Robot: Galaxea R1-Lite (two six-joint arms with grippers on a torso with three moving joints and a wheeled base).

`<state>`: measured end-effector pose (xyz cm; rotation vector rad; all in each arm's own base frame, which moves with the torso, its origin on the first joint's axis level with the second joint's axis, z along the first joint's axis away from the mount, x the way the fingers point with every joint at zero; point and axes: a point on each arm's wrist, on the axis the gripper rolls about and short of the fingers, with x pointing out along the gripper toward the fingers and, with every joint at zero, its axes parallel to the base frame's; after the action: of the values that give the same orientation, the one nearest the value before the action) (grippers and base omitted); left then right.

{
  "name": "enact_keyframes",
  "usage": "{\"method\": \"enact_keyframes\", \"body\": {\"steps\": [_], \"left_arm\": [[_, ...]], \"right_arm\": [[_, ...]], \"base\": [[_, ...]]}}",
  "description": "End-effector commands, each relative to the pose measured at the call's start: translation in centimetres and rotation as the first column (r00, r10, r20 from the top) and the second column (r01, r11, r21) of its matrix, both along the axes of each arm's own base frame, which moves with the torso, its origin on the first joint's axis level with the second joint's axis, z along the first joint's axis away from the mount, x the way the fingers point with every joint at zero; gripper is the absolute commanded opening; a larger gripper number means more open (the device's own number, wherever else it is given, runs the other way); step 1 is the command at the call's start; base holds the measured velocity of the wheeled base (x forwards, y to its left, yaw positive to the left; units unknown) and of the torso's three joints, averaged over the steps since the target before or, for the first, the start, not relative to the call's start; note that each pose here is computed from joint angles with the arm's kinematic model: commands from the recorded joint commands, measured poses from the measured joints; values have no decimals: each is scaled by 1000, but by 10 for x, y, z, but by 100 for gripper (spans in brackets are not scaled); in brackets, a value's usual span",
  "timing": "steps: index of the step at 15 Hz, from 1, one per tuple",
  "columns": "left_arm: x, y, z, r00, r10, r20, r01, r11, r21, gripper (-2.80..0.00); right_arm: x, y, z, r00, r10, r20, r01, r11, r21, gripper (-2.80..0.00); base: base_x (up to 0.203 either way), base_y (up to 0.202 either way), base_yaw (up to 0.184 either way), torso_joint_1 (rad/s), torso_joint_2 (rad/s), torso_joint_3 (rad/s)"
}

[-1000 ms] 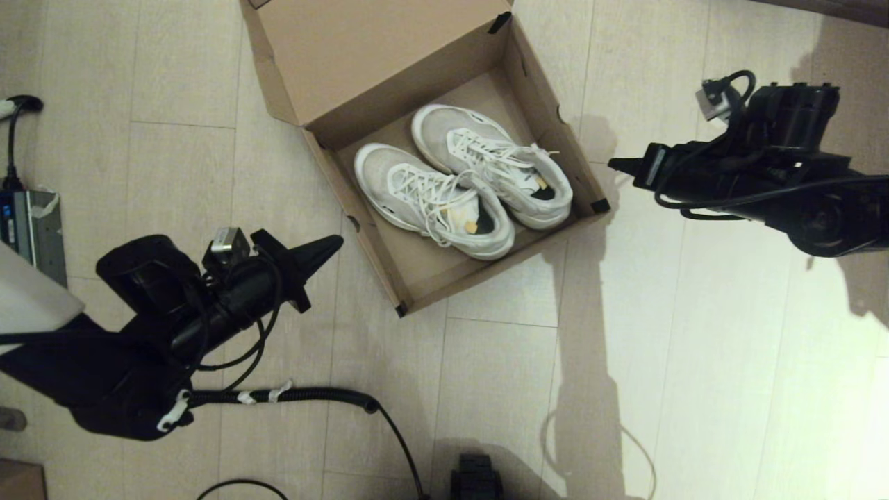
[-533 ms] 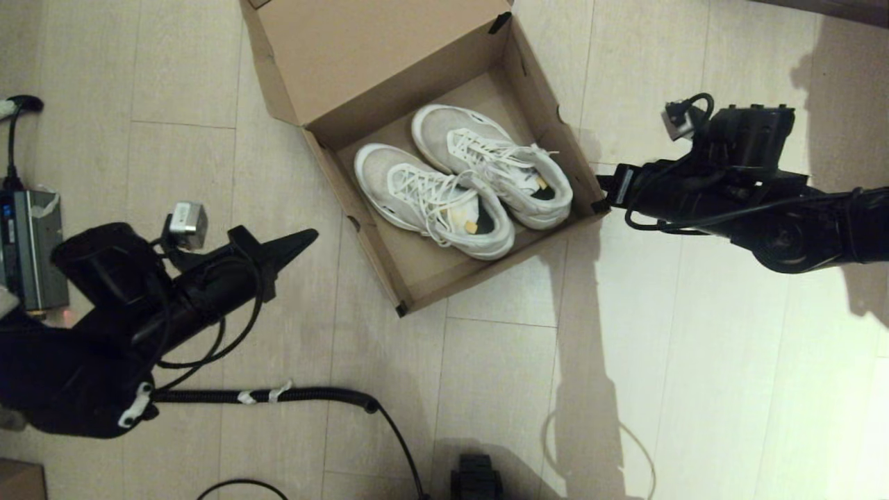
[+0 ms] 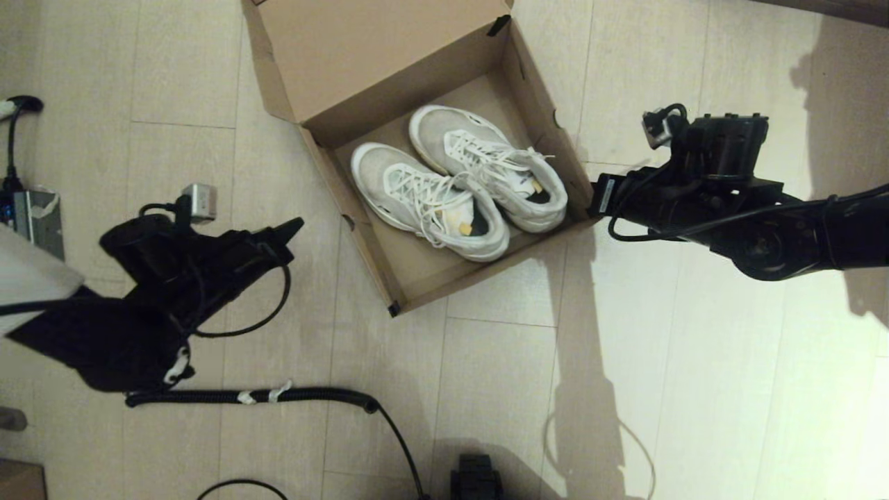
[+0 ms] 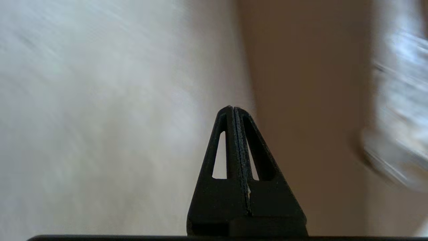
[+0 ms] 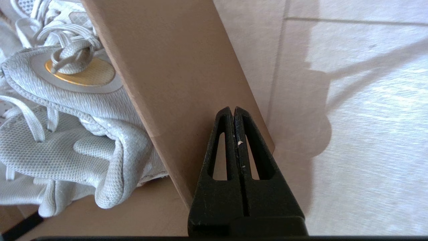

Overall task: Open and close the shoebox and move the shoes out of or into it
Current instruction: Put the shoes out of the shoe box

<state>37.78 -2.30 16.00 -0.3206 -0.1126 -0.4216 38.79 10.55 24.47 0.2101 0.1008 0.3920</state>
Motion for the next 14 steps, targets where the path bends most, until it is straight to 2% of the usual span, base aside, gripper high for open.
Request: {"method": "enact_keyframes", "body": {"steps": [1, 3, 5, 11, 14], "left_arm": [[32, -12, -9, 999, 52, 4, -51, 999, -9, -280], [61, -29, -1, 990, 135, 38, -134, 991, -30, -280], [78, -45, 7, 983, 175, 47, -174, 984, -40, -280], [107, -90, 32, 980, 182, 80, -176, 982, -72, -280], [110, -98, 34, 981, 176, 80, -170, 982, -76, -280]], "right_arm": [[-1, 2, 0, 1000, 6, 0, -6, 1000, 2, -280], [-7, 0, 2, 1000, 7, 0, -7, 1000, 0, -280], [-15, -2, 2, 1000, 9, -9, -9, 1000, -1, -280], [-47, -9, -19, 994, 20, -108, -23, 1000, -22, -280], [-62, -4, -32, 988, 52, -148, -57, 998, -28, -280]], "base": [[0, 0, 0, 0, 0, 0], [0, 0, 0, 0, 0, 0], [0, 0, 0, 0, 0, 0], [0, 0, 0, 0, 0, 0], [0, 0, 0, 0, 0, 0]]}}
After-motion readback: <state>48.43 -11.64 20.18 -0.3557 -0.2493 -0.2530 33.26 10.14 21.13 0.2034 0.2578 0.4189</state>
